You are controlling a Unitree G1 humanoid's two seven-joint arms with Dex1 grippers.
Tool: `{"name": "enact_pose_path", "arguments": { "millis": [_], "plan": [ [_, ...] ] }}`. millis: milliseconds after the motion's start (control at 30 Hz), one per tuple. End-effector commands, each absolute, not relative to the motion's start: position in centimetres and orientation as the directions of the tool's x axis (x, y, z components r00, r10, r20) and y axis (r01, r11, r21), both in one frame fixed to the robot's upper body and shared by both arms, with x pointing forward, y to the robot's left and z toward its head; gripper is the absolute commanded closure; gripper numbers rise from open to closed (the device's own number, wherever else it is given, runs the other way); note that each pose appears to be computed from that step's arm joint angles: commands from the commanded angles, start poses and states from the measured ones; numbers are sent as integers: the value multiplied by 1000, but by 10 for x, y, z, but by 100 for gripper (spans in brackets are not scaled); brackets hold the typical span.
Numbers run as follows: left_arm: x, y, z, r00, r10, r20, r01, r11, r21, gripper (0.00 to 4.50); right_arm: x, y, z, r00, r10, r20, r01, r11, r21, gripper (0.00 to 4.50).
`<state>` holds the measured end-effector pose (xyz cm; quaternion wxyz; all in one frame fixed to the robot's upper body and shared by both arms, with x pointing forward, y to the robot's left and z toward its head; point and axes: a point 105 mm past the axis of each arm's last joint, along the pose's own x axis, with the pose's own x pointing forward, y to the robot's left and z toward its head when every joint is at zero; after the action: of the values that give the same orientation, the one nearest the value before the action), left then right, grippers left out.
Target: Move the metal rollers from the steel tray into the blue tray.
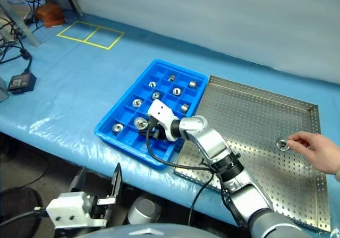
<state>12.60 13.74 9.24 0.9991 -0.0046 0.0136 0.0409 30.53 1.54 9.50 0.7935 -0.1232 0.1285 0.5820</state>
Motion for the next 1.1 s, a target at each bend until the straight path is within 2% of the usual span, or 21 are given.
{"name": "enact_pose_path", "arguments": {
  "millis": [33, 433, 600, 867, 967, 1100],
  "plan": [
    [128, 139, 105, 997, 77, 17, -76, 997, -13, 0, 305, 12, 95, 285, 891, -354, -958, 271, -90, 281],
    [131, 139, 104, 998, 62, 11, -62, 998, -10, 0, 285, 13, 89, 182, 910, -373, -983, 168, -71, 281],
    [132, 139, 105, 998, 56, 10, -55, 998, -5, 0, 274, 10, 82, 98, 908, -407, -995, 90, -41, 281],
    [134, 139, 104, 999, 46, 13, -46, 999, -3, 0, 278, 17, 80, 150, 911, -383, -989, 143, -48, 11],
    [134, 138, 105, 999, 42, 15, -42, 999, -4, 0, 281, 20, 84, 170, 915, -365, -985, 162, -54, 5],
    [135, 137, 105, 999, 35, 11, -35, 999, -7, 0, 277, 31, 105, 140, 951, -274, -990, 140, -22, 5]
  ]
}}
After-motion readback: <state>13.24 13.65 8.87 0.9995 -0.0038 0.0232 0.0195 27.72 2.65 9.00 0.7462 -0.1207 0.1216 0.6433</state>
